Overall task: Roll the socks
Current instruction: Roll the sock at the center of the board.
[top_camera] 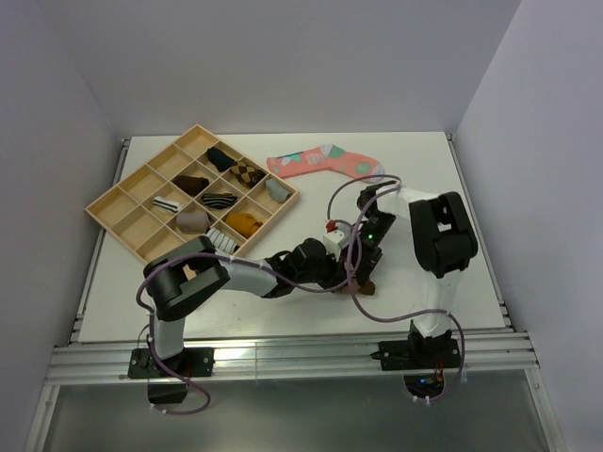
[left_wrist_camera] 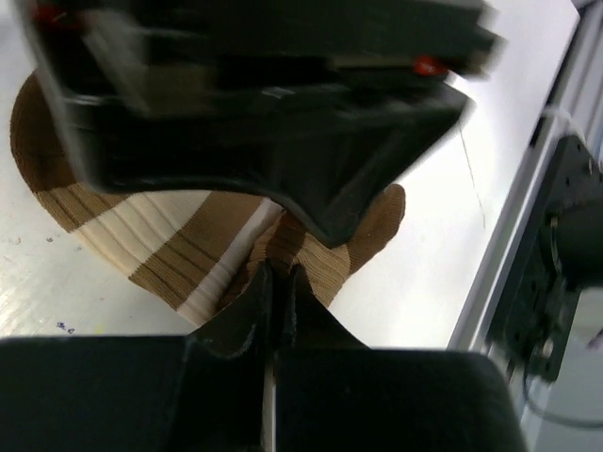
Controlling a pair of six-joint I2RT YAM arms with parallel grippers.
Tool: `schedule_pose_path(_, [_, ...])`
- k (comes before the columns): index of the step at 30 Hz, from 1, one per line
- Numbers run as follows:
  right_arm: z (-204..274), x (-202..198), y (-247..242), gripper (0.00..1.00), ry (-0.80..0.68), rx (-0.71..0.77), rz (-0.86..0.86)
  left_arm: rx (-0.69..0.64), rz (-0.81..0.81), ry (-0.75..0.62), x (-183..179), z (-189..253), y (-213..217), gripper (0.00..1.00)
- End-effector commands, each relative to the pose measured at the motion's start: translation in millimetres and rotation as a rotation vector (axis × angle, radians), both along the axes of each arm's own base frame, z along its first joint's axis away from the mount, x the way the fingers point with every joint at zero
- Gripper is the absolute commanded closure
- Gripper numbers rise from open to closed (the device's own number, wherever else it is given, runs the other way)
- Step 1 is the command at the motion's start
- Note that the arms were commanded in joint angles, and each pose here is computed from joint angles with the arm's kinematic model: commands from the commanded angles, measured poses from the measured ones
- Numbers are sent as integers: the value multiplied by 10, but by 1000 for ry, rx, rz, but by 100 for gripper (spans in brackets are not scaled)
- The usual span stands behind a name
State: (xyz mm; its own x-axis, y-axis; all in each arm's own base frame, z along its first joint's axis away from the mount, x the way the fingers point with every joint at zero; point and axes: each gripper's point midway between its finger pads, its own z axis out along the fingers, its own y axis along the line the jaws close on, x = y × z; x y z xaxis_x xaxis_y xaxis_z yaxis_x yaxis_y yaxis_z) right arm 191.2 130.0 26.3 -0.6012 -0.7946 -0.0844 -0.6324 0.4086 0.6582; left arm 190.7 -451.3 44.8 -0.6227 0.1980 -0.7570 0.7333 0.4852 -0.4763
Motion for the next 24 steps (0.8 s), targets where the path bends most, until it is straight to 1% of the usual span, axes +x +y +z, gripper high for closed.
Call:
schedule_pose_path(1, [-34, 584, 49, 65, -353, -6, -67, 252, 114, 167, -205, -669, 357, 100])
schedule_pose_path(3, [5, 601, 33, 59, -408, -20, -121, 256, 172, 226, -239, -686, 407, 99])
schedule_pose_path(4, [113, 715, 36, 57, -493, -11, -141, 278, 176, 252, -291, -742, 471, 100])
schedule_pose_path(8, [344, 773, 33, 54, -578, 16, -200, 323, 239, 325, -364, -846, 608, 100])
schedule_pose_path(13, [588, 828, -115, 54, -679, 10, -262, 355, 283, 385, -453, -861, 754, 100])
schedule_pose_path(17, [689, 781, -224, 53, -730, 18, -270, 437, 350, 428, -483, -945, 918, 100])
schedule_pose_path(18, [738, 771, -235, 53, -746, 30, -271, 475, 364, 440, -492, -970, 990, 100])
schedule_pose_path(20, [725, 690, -262, 53, -748, 46, -245, 489, 380, 461, -492, -976, 1028, 100])
schedule_pose_path(24, [781, 427, -209, 53, -767, 129, -149, 493, 368, 524, -522, -952, 1073, 100])
